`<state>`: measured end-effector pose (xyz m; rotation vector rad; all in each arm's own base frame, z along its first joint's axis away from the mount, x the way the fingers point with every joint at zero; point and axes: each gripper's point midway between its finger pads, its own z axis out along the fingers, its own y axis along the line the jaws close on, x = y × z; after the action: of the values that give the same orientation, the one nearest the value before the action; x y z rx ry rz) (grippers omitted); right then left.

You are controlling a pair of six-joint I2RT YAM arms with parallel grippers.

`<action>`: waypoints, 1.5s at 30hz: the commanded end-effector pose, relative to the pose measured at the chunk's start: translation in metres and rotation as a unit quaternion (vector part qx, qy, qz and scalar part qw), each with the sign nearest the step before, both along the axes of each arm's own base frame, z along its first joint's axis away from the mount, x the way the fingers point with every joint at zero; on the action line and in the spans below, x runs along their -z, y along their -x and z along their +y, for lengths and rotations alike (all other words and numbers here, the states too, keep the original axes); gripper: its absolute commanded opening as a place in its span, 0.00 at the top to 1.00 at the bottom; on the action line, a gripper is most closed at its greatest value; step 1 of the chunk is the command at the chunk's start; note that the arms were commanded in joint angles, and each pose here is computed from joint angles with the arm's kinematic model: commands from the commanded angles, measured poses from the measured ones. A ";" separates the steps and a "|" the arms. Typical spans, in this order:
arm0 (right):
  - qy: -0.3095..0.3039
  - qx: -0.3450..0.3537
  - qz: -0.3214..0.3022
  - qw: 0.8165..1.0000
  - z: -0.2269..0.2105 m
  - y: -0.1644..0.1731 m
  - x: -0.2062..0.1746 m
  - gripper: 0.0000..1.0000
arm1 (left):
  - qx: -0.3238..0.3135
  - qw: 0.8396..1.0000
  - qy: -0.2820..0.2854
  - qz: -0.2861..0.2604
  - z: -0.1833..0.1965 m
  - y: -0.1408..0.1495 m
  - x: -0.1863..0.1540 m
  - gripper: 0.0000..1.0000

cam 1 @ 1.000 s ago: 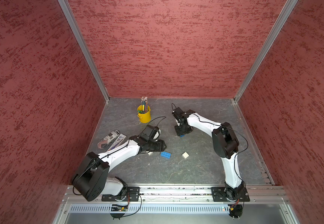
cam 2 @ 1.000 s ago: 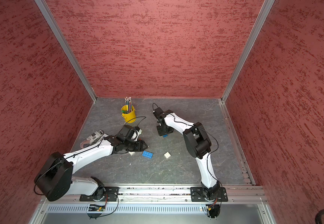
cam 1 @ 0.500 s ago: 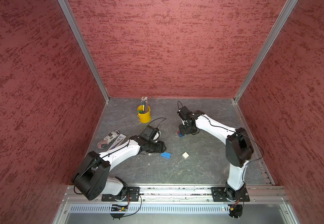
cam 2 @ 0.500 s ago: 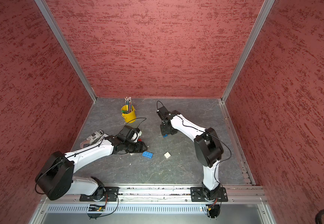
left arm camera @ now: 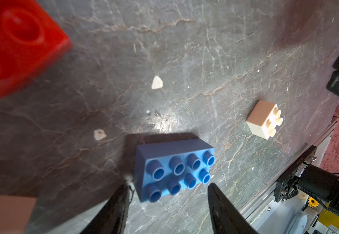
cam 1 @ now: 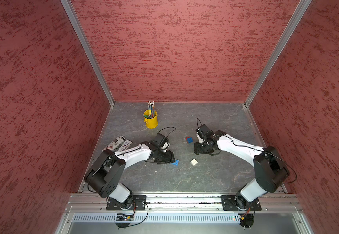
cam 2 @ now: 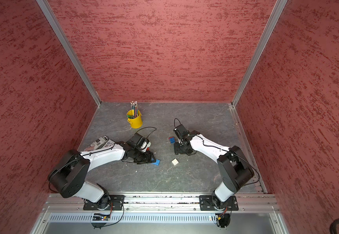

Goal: Assemble the letter y with lego
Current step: Move the lego brick at the center of the board, then pick up the lego brick from the center of the board.

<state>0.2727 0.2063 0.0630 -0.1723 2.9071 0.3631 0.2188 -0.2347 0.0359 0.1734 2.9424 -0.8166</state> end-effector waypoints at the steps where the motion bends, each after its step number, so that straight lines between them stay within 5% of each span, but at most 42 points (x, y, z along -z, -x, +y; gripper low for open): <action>1: -0.036 0.001 -0.010 0.999 0.009 0.002 -0.007 0.41 | 0.016 0.999 0.023 -0.017 -0.018 -0.006 -0.013 0.37; 17: -0.061 -0.044 0.015 0.997 0.011 0.034 -0.002 0.41 | 0.081 0.996 0.020 -0.011 -0.062 0.001 -0.012 0.38; 31: 0.010 -0.103 0.020 0.994 0.027 0.047 0.021 0.39 | 0.021 0.999 0.021 -0.042 -0.028 -0.004 -0.028 0.37; 45: 0.063 -0.117 0.025 0.991 0.039 0.047 0.037 0.58 | -0.007 0.999 0.025 -0.045 -0.004 0.001 -0.027 0.37</action>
<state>0.2202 0.2451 0.0243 -0.5436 2.9768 0.2855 0.2151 -0.2403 0.0584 0.1915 2.8618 -0.8474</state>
